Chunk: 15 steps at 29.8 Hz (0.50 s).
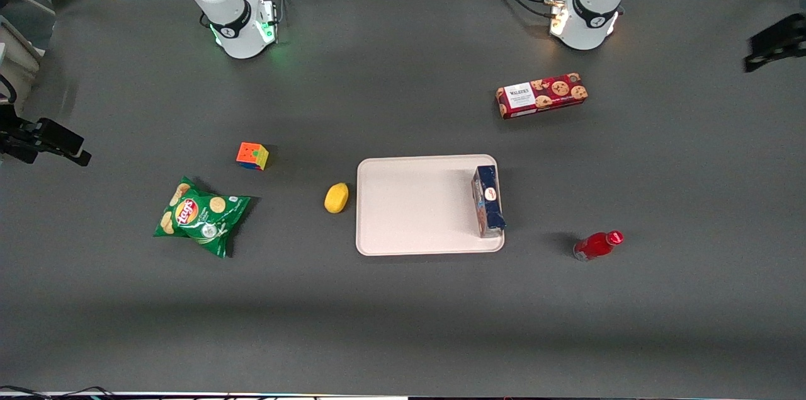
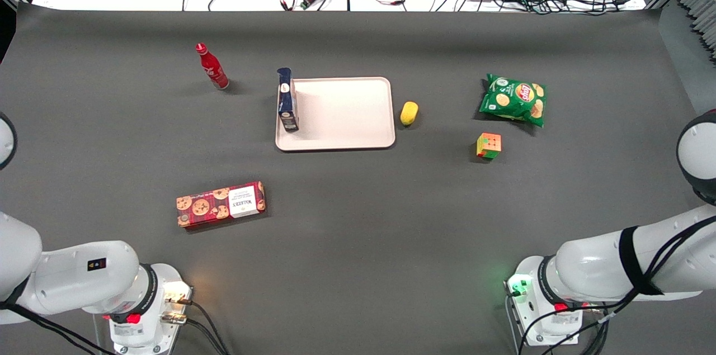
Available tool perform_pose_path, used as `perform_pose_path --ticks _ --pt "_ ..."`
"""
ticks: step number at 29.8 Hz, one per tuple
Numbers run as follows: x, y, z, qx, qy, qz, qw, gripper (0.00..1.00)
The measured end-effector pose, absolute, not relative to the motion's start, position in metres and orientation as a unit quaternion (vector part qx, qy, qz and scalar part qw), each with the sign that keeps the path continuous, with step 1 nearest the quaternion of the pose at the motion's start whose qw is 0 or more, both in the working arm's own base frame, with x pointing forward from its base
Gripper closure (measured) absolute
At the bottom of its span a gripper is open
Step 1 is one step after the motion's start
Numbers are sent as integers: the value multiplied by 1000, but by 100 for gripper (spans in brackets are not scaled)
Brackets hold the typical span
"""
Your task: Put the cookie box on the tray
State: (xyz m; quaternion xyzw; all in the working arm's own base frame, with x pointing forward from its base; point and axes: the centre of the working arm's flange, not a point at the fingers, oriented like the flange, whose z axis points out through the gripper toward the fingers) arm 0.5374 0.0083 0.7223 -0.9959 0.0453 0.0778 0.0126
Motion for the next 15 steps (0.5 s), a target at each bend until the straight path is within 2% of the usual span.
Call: perform_pose_path --ticks 5,10,15 --pt "545 52 697 -996 68 58 6 0" --pt "555 42 643 -996 85 29 9 0" --pt "548 24 600 -995 101 26 8 0"
